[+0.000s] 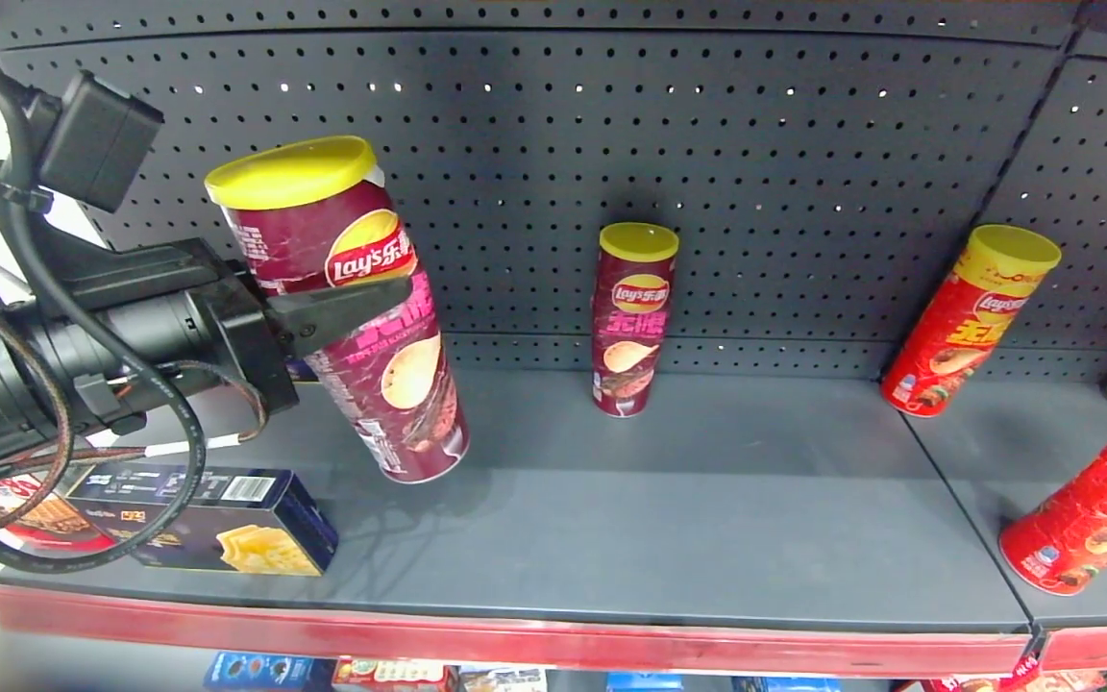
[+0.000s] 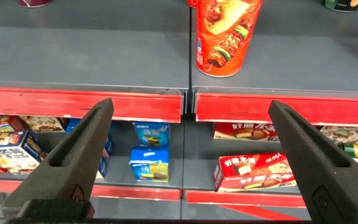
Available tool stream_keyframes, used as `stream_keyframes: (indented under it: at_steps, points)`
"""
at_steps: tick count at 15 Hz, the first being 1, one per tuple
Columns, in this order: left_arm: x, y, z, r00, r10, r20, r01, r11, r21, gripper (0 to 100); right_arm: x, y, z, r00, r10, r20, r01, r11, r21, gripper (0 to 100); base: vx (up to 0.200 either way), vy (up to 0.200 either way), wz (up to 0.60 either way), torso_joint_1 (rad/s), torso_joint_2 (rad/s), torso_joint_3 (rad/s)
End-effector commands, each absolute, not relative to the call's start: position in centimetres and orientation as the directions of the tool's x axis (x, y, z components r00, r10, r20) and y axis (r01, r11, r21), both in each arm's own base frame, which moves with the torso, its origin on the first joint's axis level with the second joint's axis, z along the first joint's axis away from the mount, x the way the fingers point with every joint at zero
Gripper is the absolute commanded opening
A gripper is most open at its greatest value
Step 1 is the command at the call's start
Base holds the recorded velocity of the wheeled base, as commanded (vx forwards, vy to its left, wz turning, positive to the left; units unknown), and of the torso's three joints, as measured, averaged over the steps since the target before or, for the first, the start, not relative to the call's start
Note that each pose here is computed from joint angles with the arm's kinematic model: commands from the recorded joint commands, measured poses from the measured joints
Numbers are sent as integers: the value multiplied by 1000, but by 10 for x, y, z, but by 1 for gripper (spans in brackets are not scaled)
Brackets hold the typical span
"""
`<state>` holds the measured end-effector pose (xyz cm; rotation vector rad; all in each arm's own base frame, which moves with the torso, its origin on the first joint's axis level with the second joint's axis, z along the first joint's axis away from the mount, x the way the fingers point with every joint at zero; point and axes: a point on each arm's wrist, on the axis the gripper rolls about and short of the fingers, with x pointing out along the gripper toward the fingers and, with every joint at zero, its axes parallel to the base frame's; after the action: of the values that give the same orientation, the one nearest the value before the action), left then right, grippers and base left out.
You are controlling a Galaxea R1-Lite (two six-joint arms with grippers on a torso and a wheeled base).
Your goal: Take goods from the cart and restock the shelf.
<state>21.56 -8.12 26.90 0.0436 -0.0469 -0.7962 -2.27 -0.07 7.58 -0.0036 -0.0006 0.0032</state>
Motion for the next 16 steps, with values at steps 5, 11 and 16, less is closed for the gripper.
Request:
stream_keyframes:
  at_steps: [5,11,16]
  points:
    - [213,-79,259,699,-715,-4,714,699,45,0,-5,3,193,979,204,26,-204,979,-4,100,0,0,0,0,0,0]
    - [216,-81,264,696,-718,11,716,696,53,0,34,14,201,841,516,-164,-537,835,-125,100,0,0,0,0,0,0]
    - [216,-81,265,696,-718,14,716,696,55,0,68,34,214,734,637,-236,-671,734,-105,100,0,0,0,0,0,0]
